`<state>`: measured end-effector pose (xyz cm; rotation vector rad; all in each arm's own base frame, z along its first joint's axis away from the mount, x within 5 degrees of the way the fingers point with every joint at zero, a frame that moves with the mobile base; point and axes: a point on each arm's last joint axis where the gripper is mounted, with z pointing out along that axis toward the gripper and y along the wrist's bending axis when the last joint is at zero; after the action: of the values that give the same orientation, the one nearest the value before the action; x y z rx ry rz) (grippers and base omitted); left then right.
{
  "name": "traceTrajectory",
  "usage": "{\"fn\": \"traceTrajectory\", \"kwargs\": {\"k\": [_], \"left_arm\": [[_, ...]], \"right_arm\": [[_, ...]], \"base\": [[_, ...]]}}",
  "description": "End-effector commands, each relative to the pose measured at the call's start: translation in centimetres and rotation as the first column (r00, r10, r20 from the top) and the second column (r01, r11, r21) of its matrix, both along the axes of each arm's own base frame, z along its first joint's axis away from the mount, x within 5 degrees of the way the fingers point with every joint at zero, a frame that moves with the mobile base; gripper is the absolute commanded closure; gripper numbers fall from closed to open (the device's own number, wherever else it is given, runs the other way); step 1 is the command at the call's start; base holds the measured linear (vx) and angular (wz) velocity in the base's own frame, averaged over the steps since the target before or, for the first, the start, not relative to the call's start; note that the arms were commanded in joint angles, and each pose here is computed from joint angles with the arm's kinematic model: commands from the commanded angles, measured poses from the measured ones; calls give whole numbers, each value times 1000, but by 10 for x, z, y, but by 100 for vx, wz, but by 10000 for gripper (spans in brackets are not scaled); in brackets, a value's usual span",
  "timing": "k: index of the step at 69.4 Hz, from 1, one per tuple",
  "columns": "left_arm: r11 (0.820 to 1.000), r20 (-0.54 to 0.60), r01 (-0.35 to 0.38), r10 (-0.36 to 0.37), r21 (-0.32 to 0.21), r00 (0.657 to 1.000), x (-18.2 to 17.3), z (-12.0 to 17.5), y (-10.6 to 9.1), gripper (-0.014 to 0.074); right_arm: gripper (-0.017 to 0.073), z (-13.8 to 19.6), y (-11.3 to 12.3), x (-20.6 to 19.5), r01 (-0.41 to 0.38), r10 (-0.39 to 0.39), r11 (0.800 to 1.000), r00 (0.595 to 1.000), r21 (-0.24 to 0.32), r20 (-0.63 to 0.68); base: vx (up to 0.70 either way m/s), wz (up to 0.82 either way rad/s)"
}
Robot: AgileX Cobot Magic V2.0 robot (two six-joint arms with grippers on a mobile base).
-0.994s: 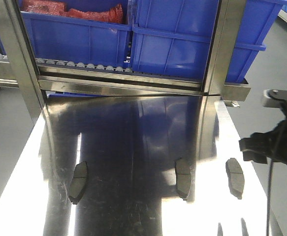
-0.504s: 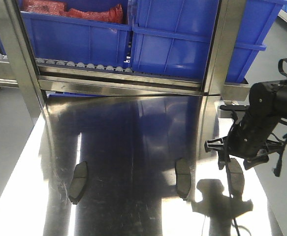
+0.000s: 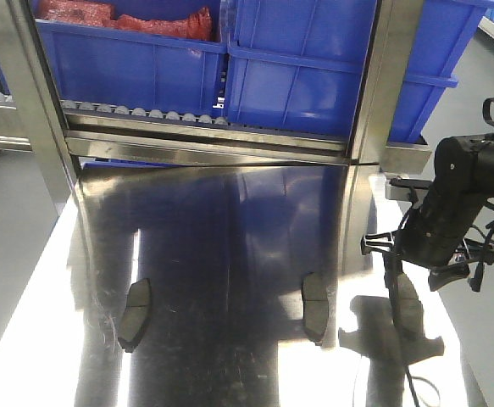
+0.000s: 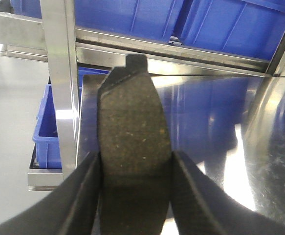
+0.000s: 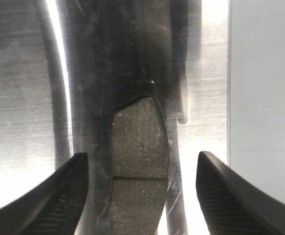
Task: Move and align brake pads A on conveyor
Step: 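Lower the right gripper and grasp the outermost brake pad on its side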
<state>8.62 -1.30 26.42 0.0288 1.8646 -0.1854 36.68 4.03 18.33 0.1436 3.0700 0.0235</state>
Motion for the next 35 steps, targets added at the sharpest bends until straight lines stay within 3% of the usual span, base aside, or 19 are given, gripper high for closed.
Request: {"fn": "traceTrajectory", "kwargs": {"k": [1, 23, 35], "left_arm": [[1000, 124, -11, 14, -25, 992, 2, 19, 1, 601], [1000, 124, -11, 14, -25, 992, 2, 19, 1, 600], [1000, 124, -11, 14, -25, 992, 2, 19, 1, 600]], "right_arm": [[96, 21, -1, 3, -6, 5, 1000, 998, 13, 64], [100, 5, 1, 5, 3, -4, 1000, 1000, 21, 17], [171, 5, 0, 5, 2, -2, 1000, 1000, 18, 12]], "base": [[0, 0], [0, 0], [0, 0]]}}
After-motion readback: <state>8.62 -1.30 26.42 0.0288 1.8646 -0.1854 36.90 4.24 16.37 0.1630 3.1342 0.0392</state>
